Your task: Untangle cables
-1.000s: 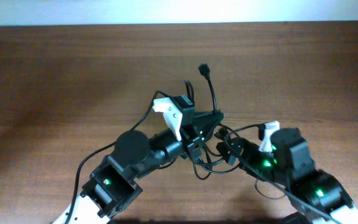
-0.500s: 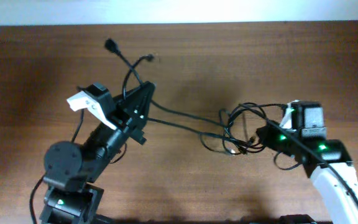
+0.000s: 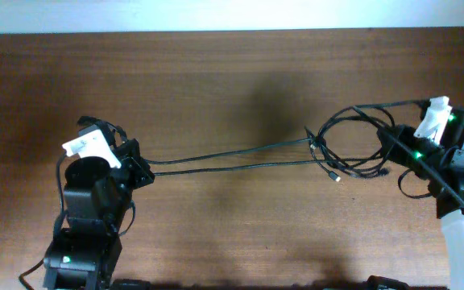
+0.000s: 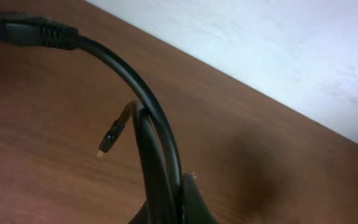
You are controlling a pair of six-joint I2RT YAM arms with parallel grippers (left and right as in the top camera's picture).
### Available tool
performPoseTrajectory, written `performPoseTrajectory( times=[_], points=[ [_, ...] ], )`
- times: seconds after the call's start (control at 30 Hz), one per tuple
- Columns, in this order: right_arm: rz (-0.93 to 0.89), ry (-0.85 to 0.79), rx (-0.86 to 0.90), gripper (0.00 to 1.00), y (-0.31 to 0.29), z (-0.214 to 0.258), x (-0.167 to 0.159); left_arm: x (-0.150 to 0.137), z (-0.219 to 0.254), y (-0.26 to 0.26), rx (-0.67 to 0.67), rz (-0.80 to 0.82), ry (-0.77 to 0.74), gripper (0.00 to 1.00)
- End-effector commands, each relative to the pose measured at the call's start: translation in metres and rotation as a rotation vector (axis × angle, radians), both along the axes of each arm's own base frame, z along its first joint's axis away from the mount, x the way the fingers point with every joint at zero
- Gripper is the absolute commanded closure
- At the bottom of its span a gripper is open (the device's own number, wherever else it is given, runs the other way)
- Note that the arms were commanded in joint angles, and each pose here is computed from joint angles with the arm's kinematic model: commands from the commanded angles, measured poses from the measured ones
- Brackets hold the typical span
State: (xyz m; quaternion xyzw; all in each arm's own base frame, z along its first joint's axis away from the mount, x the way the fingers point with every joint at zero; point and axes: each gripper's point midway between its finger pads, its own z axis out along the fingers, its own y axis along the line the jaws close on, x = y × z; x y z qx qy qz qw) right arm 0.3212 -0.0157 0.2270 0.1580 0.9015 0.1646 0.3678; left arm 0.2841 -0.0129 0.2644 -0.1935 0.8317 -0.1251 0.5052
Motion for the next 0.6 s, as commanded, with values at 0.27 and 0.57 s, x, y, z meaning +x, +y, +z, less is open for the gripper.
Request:
performPoseTrajectory(
  times=[0.27,0.57],
  points=[
    [-0.333,-0.136,-0.272,0.79,-0.105,0.051,0.019,0.029,0.075,0.070,-0.032,0.279,-0.323,1.00],
    [-0.014,-0.195,0.030,0.57,-0.033,0.052,0.033,0.003,0.142,-0.106,-0.032,-0.967,-0.689,1.00]
  ],
)
